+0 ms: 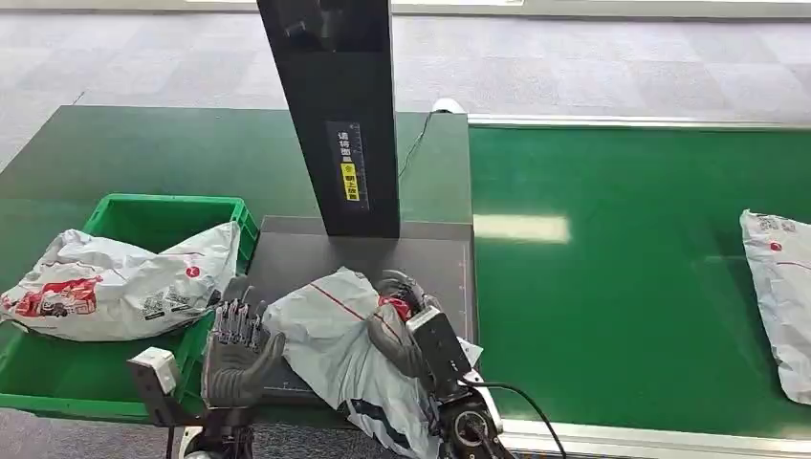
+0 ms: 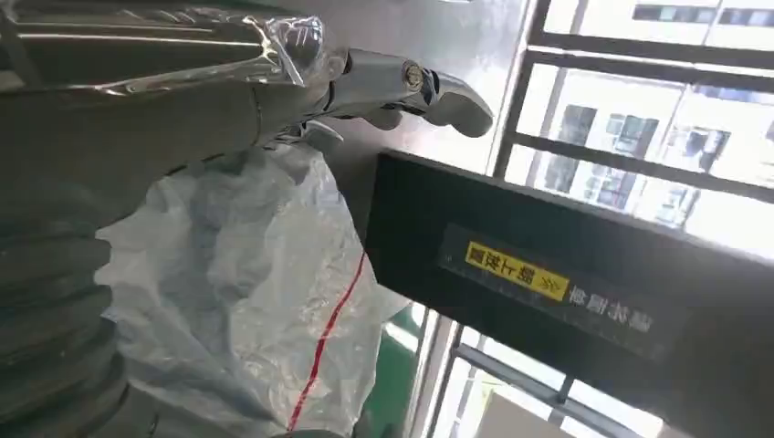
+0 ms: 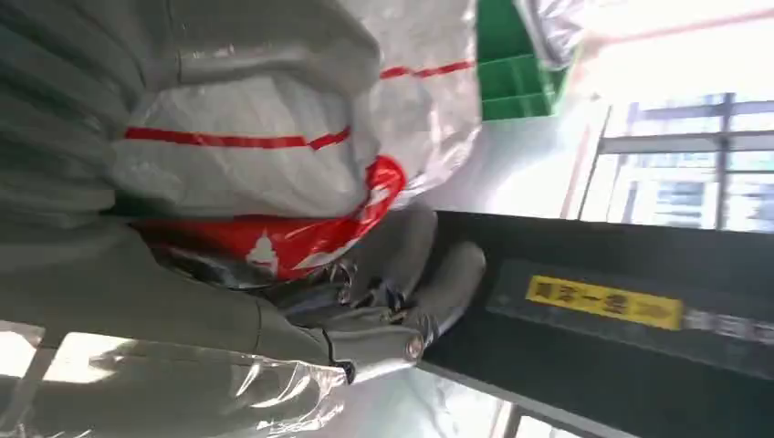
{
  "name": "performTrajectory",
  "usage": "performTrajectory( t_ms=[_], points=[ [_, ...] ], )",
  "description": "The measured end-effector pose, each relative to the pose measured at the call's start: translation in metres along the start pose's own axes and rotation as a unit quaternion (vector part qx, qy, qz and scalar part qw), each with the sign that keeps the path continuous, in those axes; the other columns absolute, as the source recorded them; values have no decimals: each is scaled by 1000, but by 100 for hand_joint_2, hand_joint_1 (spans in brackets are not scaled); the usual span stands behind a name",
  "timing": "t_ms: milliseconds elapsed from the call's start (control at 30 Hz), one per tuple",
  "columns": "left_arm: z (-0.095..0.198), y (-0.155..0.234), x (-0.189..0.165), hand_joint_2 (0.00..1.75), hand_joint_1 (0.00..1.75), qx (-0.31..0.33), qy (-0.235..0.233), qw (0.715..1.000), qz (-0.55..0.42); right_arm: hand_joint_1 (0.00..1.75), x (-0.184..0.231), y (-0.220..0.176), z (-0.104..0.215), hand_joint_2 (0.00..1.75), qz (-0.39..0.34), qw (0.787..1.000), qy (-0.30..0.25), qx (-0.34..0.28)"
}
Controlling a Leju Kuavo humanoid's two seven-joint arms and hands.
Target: Moved the parcel from conveyor to table for the left to box.
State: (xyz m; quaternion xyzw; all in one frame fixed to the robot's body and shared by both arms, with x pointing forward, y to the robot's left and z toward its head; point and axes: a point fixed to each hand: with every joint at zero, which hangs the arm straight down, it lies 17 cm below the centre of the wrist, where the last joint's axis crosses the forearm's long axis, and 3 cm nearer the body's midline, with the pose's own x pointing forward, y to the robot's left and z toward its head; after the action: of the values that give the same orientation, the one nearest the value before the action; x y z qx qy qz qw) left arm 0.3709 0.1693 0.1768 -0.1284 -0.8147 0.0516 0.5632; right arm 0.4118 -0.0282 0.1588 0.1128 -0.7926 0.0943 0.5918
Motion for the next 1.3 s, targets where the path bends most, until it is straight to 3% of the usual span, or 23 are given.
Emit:
performTrajectory(
  t_ms=[200, 400, 733, 900, 933, 1000, 1033, 1200, 1300],
  points=[
    [8, -38, -4, 175, 0, -85, 1, 996, -24, 0, 17, -6, -3, 175, 10, 999, -48, -7],
    [13, -55, -9, 175, 0, -122, 5, 992, -26, 0, 33, -11, -4, 175, 63, 994, -91, -9],
    [13, -68, -14, 175, 0, -165, 4, 985, -39, 0, 65, -5, -3, 175, -87, 984, -127, 91],
    [17, -73, -18, 175, 0, -179, 7, 983, -48, 0, 74, -25, -6, 175, -74, 984, -138, 89],
    [17, -74, -19, 175, 0, -181, 8, 982, -52, 0, 72, -29, -7, 0, -56, 986, -135, 82],
    [20, -75, -21, 175, 0, -186, 11, 981, -62, 0, 63, -42, -10, 0, 18, 991, -121, 55],
    [22, -76, -23, 175, 0, -188, 13, 980, -65, 0, 60, -49, -10, 175, 42, 992, -116, 42],
    [27, -75, -28, 175, 0, -190, 19, 978, -80, 0, 60, -96, 1, 175, 81, 991, -107, -26],
    [25, -67, -27, 175, 0, -171, 5, 975, -139, 0, 66, -127, 13, 175, 94, 987, -109, -70]
  ],
)
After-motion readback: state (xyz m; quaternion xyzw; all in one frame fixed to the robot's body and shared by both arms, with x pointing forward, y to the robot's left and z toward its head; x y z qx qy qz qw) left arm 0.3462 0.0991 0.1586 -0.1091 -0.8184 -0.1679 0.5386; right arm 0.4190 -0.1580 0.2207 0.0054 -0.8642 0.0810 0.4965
